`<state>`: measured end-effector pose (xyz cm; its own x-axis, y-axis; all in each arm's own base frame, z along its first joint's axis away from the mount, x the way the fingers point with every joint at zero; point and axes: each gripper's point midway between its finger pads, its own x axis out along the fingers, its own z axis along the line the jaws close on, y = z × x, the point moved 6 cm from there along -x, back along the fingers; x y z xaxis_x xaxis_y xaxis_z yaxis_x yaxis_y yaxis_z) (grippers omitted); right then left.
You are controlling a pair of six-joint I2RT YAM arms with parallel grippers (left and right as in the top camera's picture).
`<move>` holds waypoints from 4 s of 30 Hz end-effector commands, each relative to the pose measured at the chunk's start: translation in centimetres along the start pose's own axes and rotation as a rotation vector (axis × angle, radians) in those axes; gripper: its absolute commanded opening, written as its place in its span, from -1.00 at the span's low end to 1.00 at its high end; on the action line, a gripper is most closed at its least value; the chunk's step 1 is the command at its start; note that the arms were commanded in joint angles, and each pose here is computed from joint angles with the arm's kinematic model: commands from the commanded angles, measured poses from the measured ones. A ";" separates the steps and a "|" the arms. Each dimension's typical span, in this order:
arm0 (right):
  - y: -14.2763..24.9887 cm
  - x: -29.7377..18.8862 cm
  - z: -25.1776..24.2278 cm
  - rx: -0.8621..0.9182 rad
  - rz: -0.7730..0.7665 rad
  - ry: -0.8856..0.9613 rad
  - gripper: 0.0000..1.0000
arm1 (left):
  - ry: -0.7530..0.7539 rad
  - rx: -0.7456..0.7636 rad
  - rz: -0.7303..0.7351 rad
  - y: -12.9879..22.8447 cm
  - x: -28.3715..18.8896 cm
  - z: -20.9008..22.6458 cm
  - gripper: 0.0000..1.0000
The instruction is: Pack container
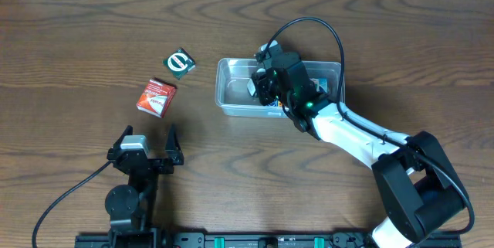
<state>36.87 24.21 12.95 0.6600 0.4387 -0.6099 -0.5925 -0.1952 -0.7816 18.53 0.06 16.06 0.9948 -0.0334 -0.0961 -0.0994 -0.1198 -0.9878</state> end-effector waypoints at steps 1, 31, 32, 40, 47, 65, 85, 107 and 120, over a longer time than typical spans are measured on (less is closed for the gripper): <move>0.0 0.2 -0.7 0.012 0.002 0.091 -0.45 | -0.003 0.005 0.046 1.2 0.1 0.2 0.96; 0.0 0.2 1.0 0.025 -0.016 0.065 -0.21 | -0.003 0.005 0.046 1.2 0.1 0.2 0.96; -0.1 0.2 1.3 0.021 -0.021 0.058 -0.21 | -0.003 0.005 0.046 1.2 0.1 0.2 0.96; -0.3 0.1 2.2 0.011 -0.036 0.041 -0.19 | -0.003 0.005 0.046 1.2 0.1 0.2 0.96; -0.3 0.1 2.1 0.012 -0.037 0.053 -0.23 | -0.003 0.005 0.046 1.2 0.1 0.2 0.96; 0.7 0.0 0.7 0.114 -0.001 0.167 -0.46 | -0.003 0.005 0.046 1.2 0.1 0.2 0.96; 1.2 -0.3 -0.1 0.210 0.002 0.246 0.21 | -0.003 0.005 0.046 1.2 0.1 0.2 0.96; -8.1 -13.9 -4.1 0.268 -0.313 0.334 0.99 | -0.003 0.005 0.046 1.2 0.1 0.2 0.96; -3.3 -21.5 -21.8 0.583 -0.209 0.749 0.98 | -0.003 0.005 0.046 1.2 0.1 0.2 0.96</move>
<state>35.13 -1.32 26.09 0.8105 -0.2524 -0.5285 -0.4393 0.3347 -0.8337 18.53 0.06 16.06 0.9948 -0.0334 -0.0961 -0.0994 -0.1198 -0.9878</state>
